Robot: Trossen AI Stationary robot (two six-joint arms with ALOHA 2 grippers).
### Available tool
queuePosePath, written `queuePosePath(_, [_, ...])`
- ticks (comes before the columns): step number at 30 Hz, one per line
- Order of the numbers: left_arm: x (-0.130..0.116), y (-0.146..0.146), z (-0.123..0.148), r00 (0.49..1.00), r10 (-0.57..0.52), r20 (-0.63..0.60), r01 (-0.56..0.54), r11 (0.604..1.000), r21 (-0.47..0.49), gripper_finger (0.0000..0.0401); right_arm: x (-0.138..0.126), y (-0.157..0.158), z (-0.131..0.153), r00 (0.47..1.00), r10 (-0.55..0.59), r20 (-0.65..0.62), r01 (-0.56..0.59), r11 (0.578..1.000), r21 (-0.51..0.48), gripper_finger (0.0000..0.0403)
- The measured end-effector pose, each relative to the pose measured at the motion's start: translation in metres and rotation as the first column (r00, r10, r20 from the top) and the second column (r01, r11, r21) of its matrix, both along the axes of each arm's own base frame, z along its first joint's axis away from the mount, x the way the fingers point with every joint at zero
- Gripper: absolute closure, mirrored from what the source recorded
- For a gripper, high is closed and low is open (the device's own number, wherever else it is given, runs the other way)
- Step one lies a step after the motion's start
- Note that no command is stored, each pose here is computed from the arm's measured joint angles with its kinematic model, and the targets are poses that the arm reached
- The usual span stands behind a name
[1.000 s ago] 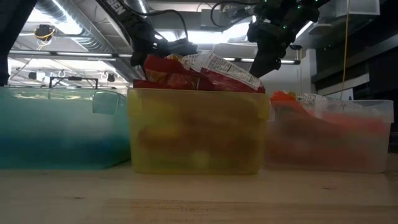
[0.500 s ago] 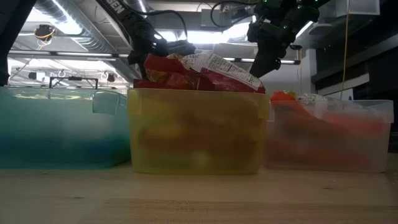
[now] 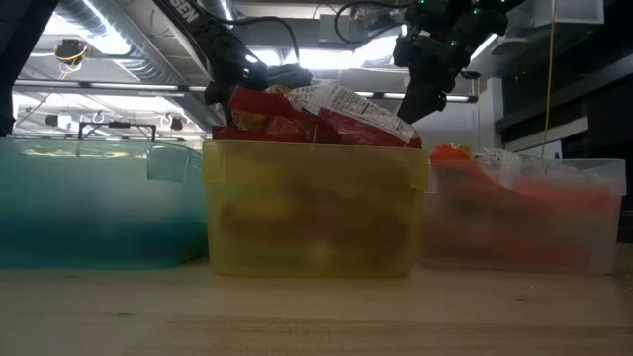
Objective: Sort Maruchan noodles
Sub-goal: Put the left blue noodle pack into the green bin
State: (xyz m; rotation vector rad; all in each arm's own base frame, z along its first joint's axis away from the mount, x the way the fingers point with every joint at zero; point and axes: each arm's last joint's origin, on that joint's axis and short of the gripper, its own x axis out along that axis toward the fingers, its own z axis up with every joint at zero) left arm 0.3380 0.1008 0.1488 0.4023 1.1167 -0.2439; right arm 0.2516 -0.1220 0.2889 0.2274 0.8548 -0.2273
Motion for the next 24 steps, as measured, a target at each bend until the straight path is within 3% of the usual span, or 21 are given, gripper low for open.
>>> queuePosePath(15, [0.004, -0.003, -0.014, 0.999, 0.01, -0.036, -0.011, 1.0, -0.011, 0.0203, 0.0, 0.0, 0.0, 1.0, 0.005, -0.001, -0.005, 1.0, -0.003, 0.0194])
queuePosePath(24, [0.004, -0.002, -0.015, 0.998, 0.046, -0.047, -0.045, 0.999, 0.005, 0.03, 0.0, 0.0, 0.0, 1.0, 0.004, -0.001, -0.004, 1.0, -0.003, 0.0194])
